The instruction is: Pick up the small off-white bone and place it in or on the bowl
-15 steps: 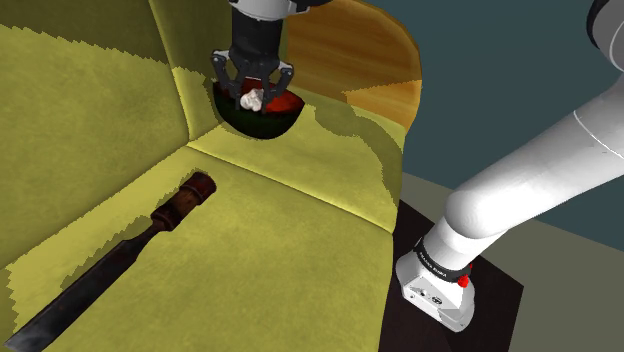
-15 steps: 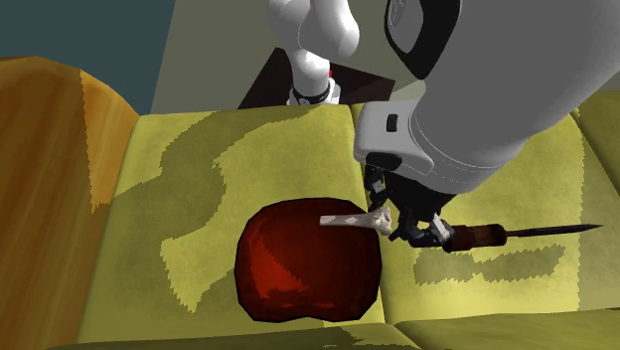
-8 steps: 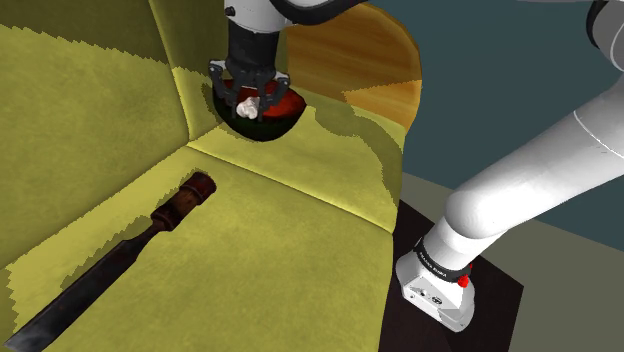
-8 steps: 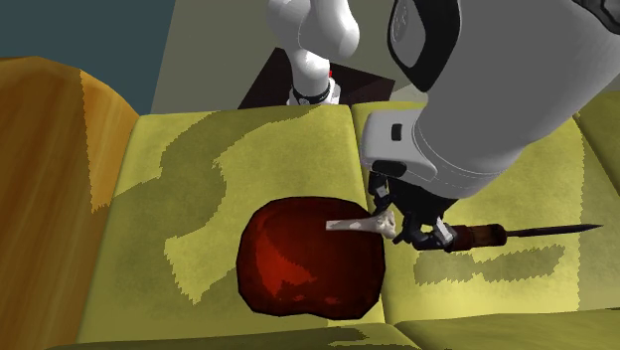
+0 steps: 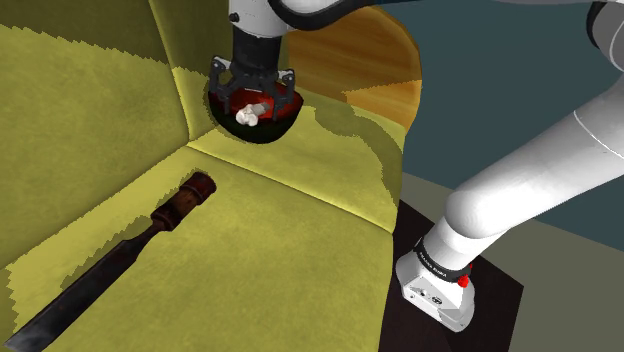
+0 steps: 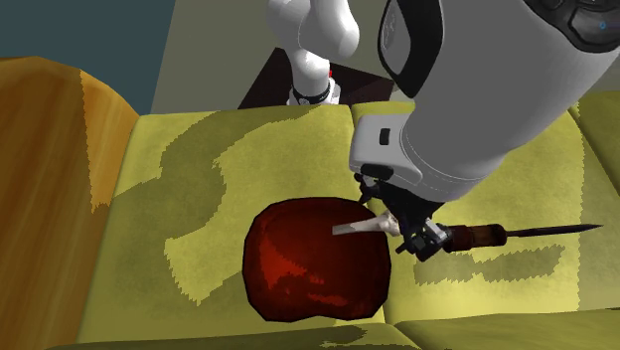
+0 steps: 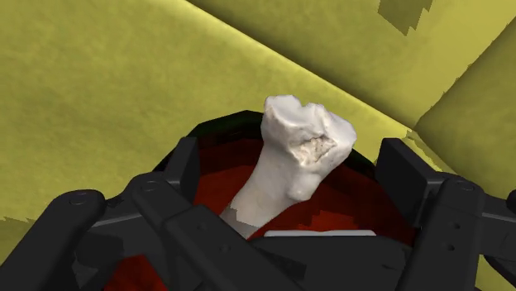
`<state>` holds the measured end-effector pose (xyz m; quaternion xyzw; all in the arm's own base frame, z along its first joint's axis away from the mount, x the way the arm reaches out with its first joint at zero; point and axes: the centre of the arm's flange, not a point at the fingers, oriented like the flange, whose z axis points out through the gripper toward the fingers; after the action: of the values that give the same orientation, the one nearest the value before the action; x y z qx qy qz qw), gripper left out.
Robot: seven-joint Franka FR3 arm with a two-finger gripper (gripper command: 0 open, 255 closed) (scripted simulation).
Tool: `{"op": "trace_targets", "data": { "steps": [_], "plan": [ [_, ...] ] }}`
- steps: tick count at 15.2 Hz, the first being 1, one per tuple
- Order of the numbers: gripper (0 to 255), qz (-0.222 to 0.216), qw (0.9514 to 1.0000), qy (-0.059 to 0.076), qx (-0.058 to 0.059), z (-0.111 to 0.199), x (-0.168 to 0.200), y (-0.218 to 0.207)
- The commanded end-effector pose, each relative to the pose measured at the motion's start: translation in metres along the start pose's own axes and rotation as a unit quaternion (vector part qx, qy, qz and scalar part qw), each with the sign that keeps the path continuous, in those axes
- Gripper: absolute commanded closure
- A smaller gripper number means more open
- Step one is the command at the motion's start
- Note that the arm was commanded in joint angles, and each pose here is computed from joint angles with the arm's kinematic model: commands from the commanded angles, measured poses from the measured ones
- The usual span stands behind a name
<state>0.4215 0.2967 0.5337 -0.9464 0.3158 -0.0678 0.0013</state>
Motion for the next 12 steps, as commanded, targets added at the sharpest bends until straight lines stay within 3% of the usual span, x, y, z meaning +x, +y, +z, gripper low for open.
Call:
{"op": "trace_targets", "data": {
  "steps": [1,5,12],
  "plan": [
    [0,0.000,1.0000,0.000,0.000,-0.002,-0.001,-0.001],
    [0,0.000,1.0000,0.000,0.000,-0.052,-0.001,-0.001],
    [0,0.000,1.0000,0.000,0.000,-0.052,-0.001,-0.001]
  ]
}}
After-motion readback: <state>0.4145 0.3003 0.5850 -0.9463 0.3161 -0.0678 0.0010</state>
